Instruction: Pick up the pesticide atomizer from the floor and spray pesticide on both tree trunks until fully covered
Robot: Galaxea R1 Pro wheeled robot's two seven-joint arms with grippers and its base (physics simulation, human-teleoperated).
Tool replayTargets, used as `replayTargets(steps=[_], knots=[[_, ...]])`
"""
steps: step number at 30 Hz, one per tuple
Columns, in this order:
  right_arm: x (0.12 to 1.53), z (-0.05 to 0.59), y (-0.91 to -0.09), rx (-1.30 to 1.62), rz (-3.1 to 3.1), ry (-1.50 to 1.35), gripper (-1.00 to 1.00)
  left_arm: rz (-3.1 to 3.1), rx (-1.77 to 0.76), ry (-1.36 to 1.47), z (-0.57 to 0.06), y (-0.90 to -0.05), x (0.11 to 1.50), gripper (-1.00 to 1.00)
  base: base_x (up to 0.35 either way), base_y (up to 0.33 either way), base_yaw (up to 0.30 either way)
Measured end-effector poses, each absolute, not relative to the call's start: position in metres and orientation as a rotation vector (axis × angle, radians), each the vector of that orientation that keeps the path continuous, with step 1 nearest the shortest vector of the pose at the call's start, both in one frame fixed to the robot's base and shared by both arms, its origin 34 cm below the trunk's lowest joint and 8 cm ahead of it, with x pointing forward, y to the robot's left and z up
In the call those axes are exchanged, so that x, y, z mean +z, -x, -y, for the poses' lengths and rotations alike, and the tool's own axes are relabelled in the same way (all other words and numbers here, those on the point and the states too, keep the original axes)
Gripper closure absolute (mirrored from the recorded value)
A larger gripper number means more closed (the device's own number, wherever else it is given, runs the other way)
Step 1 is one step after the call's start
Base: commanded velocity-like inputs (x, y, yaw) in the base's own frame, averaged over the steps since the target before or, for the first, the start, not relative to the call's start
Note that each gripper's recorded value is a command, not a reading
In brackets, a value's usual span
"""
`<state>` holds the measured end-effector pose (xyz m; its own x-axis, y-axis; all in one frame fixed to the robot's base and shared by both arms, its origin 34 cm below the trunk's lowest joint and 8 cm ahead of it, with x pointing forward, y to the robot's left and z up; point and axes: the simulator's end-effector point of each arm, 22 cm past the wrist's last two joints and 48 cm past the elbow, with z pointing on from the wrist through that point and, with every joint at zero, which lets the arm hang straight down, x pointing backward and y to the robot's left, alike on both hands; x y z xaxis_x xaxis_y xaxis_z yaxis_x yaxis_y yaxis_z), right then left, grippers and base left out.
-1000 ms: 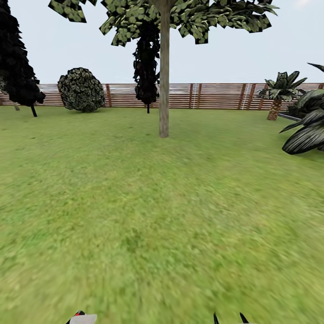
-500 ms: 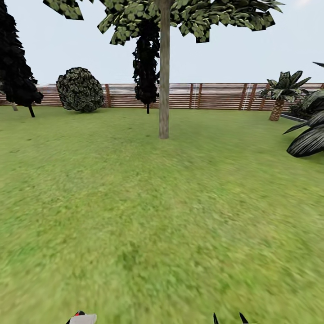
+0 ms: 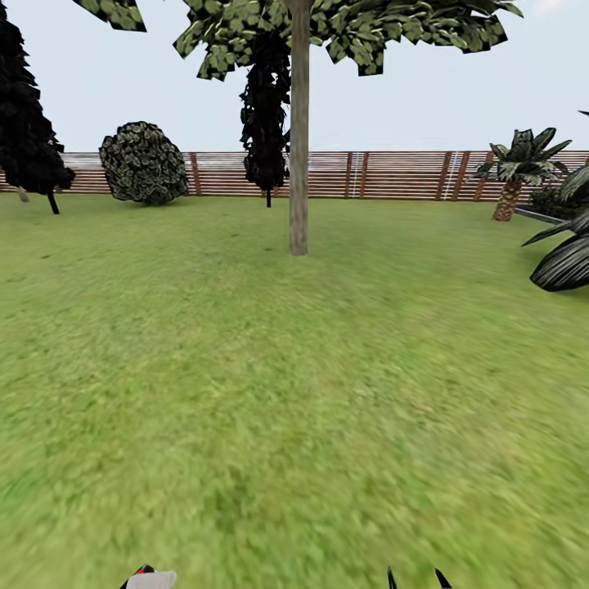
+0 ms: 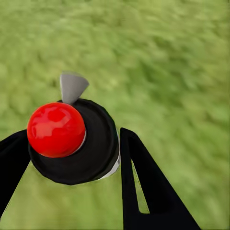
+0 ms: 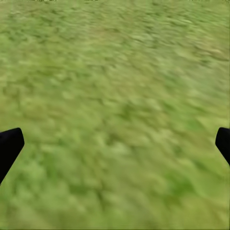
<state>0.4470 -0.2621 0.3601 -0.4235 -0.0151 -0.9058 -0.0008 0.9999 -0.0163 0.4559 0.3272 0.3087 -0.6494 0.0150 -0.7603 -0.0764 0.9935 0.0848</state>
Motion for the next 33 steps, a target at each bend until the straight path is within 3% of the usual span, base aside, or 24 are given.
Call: replayTargets(steps=[33], knots=[[0.3602,0.2616,-0.4471,-0.015,-2.008,0.013,-1.00,-2.272,0.138,0.042,-0.3279,-0.4559,0.3090,1.00,0.340,0.000,0.000]])
